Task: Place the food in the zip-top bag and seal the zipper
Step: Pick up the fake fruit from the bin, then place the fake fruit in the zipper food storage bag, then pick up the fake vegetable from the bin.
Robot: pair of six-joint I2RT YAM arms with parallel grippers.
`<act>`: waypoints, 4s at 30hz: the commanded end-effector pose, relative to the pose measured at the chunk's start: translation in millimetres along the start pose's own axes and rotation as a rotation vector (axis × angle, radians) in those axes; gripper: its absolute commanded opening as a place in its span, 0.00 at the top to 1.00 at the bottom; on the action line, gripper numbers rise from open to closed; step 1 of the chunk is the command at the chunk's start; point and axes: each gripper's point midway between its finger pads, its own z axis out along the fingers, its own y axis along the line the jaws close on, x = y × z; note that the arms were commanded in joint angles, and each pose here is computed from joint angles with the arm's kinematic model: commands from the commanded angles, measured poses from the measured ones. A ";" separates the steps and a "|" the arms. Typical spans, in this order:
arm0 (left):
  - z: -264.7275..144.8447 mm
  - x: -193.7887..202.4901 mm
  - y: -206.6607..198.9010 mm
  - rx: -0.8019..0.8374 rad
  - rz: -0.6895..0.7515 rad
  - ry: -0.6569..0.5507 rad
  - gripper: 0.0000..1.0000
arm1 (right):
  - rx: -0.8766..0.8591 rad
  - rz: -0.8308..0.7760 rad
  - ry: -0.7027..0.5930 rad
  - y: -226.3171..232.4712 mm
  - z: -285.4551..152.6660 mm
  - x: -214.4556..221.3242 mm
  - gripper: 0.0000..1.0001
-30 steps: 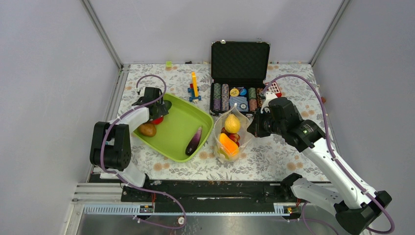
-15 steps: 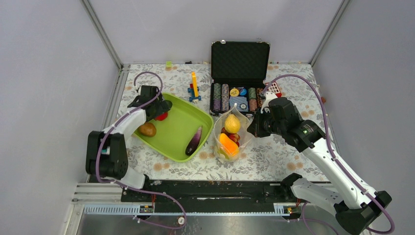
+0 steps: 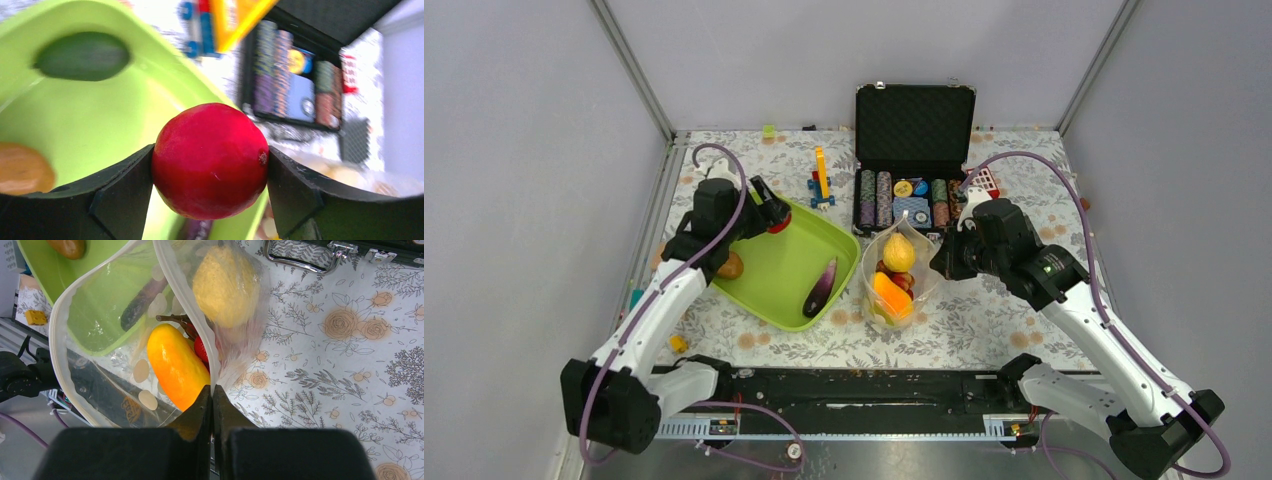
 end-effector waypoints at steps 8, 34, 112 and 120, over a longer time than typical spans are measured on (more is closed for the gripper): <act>-99.2 17.8 -187.5 0.812 0.288 0.042 0.64 | -0.026 -0.009 -0.010 5.3 1.7 -3.0 1.00; -120.5 117.6 -266.4 1.044 0.603 0.294 0.17 | -0.068 -0.014 -0.030 10.7 -4.7 -0.2 1.00; 22.1 1.0 173.0 -0.763 -0.223 -0.158 0.01 | -0.052 -0.020 -0.010 5.6 0.6 5.9 0.99; 33.0 20.0 186.1 -0.805 -0.224 -0.075 0.01 | -0.040 -0.025 -0.011 3.5 0.9 5.2 0.99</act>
